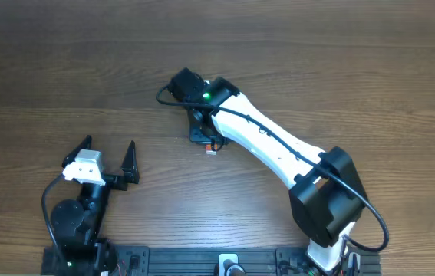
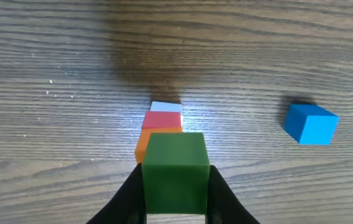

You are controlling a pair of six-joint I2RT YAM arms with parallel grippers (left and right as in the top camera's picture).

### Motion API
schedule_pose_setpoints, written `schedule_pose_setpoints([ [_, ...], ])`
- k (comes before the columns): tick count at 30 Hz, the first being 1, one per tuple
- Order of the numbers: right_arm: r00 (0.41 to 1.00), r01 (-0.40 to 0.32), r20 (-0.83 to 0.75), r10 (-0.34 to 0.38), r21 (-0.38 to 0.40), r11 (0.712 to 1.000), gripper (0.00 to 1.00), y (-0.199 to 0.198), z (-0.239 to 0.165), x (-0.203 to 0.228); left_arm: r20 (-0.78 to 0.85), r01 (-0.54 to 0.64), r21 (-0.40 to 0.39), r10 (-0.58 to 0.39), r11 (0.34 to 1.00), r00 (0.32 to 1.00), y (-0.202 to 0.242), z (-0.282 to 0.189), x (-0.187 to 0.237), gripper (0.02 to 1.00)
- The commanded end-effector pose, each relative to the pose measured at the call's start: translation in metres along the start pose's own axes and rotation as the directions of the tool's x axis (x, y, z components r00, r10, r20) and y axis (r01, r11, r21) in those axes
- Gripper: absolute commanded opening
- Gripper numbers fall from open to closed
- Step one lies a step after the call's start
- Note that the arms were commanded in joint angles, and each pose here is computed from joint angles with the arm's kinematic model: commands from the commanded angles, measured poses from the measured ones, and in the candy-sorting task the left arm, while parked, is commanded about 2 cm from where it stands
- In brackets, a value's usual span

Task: Stack Cubes

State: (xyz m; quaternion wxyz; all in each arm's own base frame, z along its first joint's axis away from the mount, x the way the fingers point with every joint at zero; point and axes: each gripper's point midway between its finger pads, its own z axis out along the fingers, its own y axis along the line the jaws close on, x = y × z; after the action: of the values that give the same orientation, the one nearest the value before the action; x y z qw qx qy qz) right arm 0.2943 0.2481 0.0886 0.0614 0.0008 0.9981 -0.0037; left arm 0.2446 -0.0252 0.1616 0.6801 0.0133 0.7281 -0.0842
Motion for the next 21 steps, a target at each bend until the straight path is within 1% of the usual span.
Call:
schedule_pose_setpoints([
  [1,0.999,-0.003,0.054,0.004,-0.024,1.0,0.027,-0.003,-0.022,-0.009,0.0,-0.015,0.001,0.015,1.0,1.0,0.0,0.0,0.001,1.0],
  [10,0.999,0.026,0.048,-0.024,-0.028,0.999,0.031,0.006,-0.022,-0.001,0.0,-0.015,0.001,0.015,1.0,1.0,0.0,0.0,0.001,1.0],
  [21,0.998,0.038,0.043,-0.036,-0.035,0.999,0.034,0.016,-0.015,0.003,0.0,-0.015,0.001,0.015,1.0,1.0,0.0,0.0,0.001,1.0],
])
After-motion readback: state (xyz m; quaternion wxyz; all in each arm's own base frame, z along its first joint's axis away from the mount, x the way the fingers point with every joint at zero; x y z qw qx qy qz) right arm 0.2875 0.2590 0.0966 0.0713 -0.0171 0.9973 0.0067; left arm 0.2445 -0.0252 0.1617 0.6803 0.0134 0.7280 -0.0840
